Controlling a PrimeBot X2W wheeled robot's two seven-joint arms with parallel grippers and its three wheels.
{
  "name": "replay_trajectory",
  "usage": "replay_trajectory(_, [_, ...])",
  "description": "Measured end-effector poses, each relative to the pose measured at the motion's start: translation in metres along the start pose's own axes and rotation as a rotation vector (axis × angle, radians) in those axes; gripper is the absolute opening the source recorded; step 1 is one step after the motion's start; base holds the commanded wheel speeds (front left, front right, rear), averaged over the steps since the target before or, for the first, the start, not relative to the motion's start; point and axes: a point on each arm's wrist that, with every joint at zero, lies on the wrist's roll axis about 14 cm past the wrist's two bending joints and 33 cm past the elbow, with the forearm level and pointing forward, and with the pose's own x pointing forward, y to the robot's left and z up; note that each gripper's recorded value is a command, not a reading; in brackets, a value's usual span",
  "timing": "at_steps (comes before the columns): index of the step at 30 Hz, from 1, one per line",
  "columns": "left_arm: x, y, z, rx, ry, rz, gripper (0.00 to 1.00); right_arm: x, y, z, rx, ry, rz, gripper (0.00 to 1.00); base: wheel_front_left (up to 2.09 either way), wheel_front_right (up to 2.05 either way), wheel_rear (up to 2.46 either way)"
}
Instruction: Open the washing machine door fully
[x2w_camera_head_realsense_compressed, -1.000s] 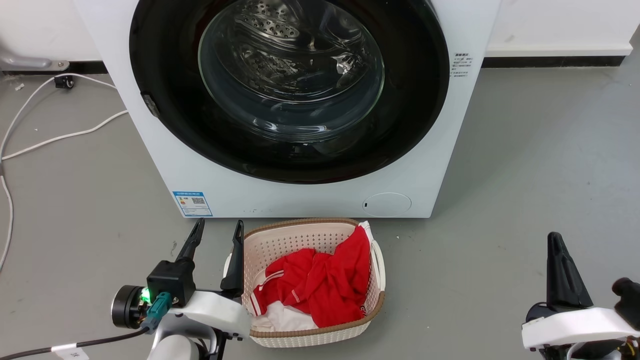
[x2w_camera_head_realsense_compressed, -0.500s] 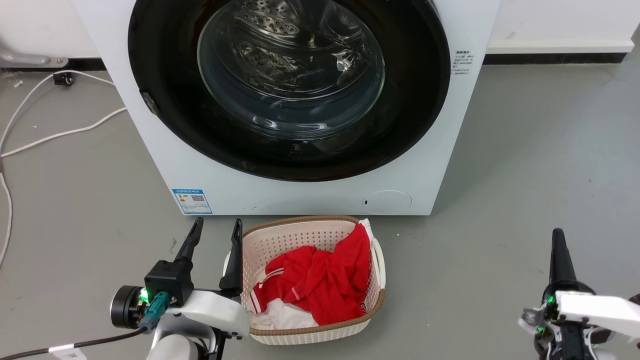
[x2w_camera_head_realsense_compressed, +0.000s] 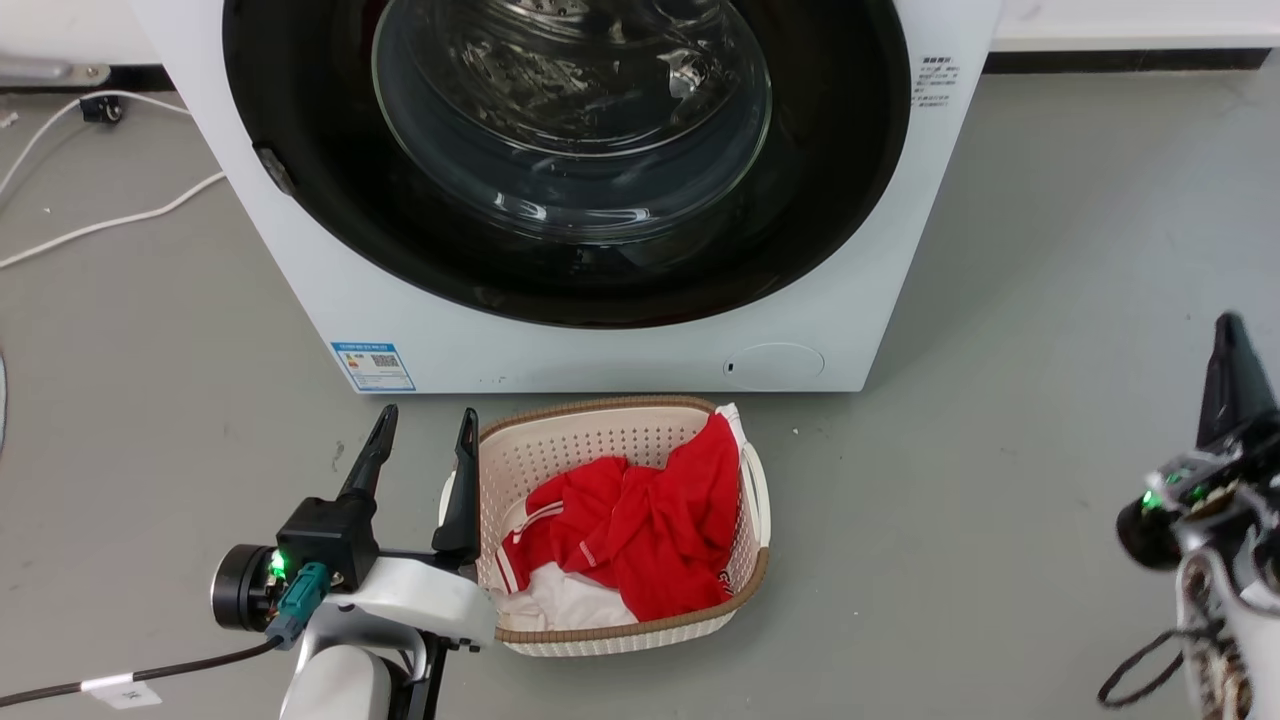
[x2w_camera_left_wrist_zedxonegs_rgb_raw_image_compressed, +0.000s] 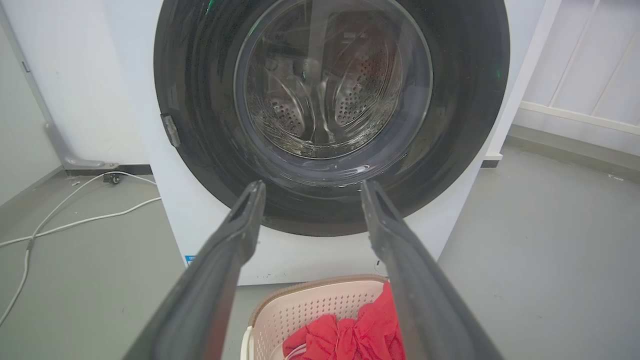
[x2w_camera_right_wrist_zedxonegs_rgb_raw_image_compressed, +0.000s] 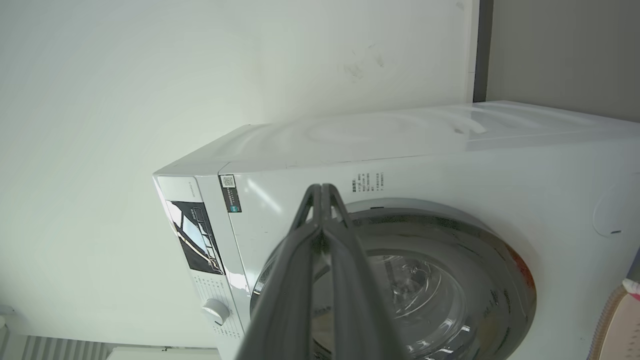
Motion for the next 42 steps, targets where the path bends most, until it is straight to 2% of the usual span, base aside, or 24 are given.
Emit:
replay_trajectory(8, [0.010,0.002,-0.003,0.002,0.001,-0.002,1.00,0.055,0.025,0.002,-0.048,0.078,0.022,0.00,0.00,0.00,0.00])
replay_trajectory(17, [0.027,0.007,-0.009,-0.002,0.001,0.003,1.00,0.113,0.038,-0.031,-0.165,0.239,0.011,0.00,0.00,0.00,0.00])
replay_trajectory(27, [0.046,0.010,-0.024,-0.013,0.018,0.009,1.00,0.153,0.015,-0.094,-0.312,0.489,-0.062,0.00,0.00,0.00,0.00])
replay_trajectory(37, [0.061,0.015,-0.043,-0.015,0.042,0.017,1.00,0.176,-0.015,-0.150,-0.388,0.652,-0.110,0.00,0.00,0.00,0.00])
replay_trajectory(42, [0.065,0.017,-0.052,-0.014,0.058,0.020,1.00,0.186,-0.023,-0.166,-0.412,0.690,-0.114,0.00,0.00,0.00,0.00])
